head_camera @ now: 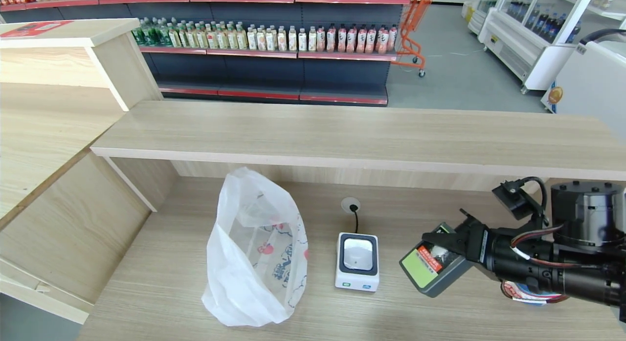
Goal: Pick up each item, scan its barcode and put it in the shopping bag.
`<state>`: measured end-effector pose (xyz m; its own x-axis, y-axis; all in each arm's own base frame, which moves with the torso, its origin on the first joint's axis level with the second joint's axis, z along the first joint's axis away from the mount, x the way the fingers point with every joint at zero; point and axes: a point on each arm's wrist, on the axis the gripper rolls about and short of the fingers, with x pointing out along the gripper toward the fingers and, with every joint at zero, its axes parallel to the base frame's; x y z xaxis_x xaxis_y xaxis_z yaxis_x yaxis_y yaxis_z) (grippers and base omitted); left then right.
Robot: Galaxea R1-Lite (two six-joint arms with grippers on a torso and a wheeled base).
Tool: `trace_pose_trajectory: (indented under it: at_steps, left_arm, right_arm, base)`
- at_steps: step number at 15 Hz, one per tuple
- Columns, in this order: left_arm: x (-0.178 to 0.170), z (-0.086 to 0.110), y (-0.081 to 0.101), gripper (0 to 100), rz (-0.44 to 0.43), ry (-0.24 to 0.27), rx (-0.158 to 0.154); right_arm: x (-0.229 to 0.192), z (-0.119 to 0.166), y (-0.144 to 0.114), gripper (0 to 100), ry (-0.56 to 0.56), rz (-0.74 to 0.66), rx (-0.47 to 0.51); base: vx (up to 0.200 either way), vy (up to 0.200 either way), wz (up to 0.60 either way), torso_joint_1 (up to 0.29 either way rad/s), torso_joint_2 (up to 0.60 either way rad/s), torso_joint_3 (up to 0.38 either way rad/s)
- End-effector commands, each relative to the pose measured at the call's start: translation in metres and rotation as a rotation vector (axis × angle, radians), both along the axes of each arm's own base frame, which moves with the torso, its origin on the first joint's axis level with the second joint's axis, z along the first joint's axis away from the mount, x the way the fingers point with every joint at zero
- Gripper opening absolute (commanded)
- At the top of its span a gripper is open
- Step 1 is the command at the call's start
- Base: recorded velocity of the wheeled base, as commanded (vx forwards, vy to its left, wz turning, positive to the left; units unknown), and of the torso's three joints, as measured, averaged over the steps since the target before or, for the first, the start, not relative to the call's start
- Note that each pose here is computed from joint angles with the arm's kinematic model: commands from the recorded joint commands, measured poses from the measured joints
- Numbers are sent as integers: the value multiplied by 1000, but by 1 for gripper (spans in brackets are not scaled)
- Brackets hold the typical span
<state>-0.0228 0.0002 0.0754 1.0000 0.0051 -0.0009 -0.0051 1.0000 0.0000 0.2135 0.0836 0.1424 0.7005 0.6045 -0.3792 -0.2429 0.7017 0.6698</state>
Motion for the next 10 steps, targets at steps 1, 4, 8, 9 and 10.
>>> trace_pose_trajectory:
  at_steps: [1, 4, 8, 9, 10]
  left_arm:
    - [0, 0, 0, 100, 1, -1, -2]
    - [0, 0, 0, 100, 3, -1, 3]
    - [0, 0, 0, 100, 1, -1, 3]
    - [0, 0, 0, 100, 1, -1, 3]
    - [0, 0, 0, 100, 1, -1, 3]
  right_arm:
    - [-4, 3, 1, 0, 1, -15, 16]
    - [8, -1, 11, 0, -1, -36, -24]
    - [48, -26, 29, 0, -82, 73, -240]
    - [54, -32, 35, 0, -86, 98, -265]
    - [57, -35, 40, 0, -85, 110, -269]
  base:
    - [0, 200, 0, 12, 17, 2]
    - [0, 67, 0, -4, 1, 2]
    - [0, 0, 0, 0, 0, 0]
    - [0, 0, 0, 0, 0, 0]
    - [0, 0, 0, 0, 0, 0]
